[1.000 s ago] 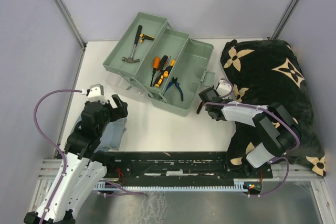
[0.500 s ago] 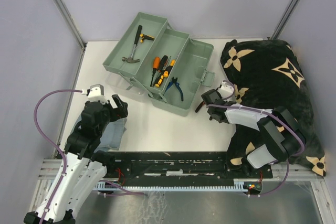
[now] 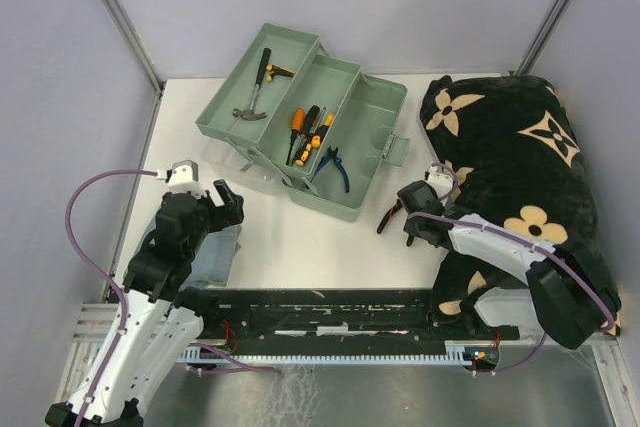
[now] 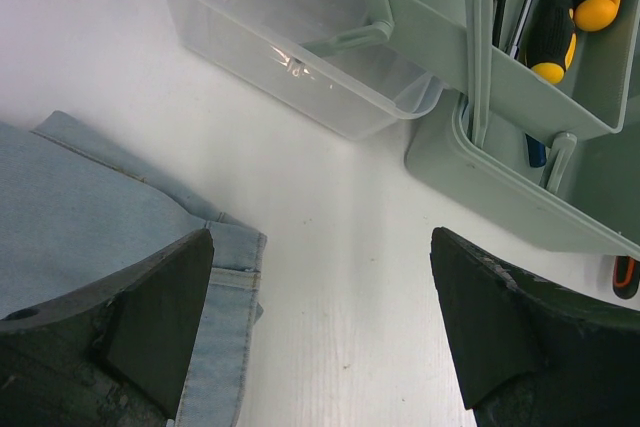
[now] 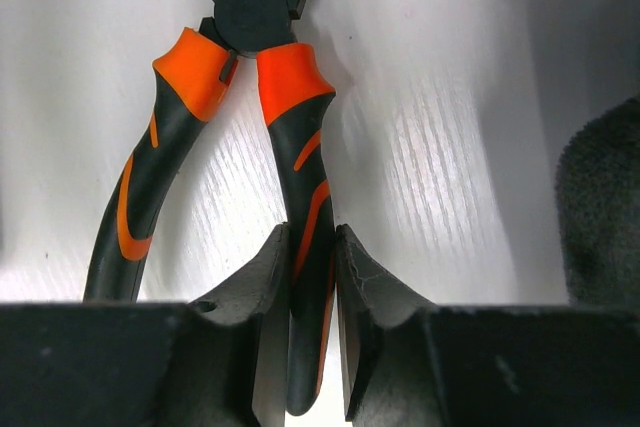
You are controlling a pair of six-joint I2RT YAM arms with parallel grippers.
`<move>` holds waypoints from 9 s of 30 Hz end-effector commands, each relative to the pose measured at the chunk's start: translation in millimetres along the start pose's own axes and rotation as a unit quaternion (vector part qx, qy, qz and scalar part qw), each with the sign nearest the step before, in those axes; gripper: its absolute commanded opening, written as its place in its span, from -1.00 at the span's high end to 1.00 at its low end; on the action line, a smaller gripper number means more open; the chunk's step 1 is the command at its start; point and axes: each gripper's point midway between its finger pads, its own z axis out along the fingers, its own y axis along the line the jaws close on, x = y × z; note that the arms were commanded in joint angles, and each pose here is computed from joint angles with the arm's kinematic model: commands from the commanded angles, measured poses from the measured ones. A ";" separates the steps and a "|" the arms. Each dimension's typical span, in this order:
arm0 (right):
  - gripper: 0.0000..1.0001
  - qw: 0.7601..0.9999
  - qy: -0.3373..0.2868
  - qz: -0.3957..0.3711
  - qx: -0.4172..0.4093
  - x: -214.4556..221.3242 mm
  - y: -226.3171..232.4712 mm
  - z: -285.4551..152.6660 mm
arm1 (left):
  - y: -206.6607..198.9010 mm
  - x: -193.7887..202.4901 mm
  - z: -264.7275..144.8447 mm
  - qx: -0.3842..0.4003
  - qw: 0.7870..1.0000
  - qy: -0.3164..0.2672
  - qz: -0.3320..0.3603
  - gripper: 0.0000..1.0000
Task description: Pack the tool kit
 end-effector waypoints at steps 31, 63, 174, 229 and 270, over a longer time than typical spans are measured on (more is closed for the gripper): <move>0.96 0.989 -0.067 0.091 -0.098 -43.8 -11.9 -78.3 | -5.9 -5.8 4.1 0.008 1.000 -0.010 -0.020 -0.89; 0.96 0.940 -0.148 -0.023 -0.305 -124.3 71.8 -165.6 | -7.6 -5.3 4.7 0.011 1.000 -0.007 -0.020 -0.89; 0.88 0.996 -0.008 -0.088 0.017 -17.0 35.3 -7.4 | 17.2 -89.1 -49.6 -0.052 0.986 -0.159 -0.026 -0.93; -0.46 0.982 -0.004 -0.083 -0.171 -16.6 73.9 -46.6 | 103.4 -81.2 99.0 -0.033 0.944 -0.081 -0.320 -0.94; -0.61 0.978 0.007 -0.075 -0.196 -17.1 88.3 -50.3 | 58.8 -18.5 173.7 0.014 0.967 0.011 -0.256 -0.10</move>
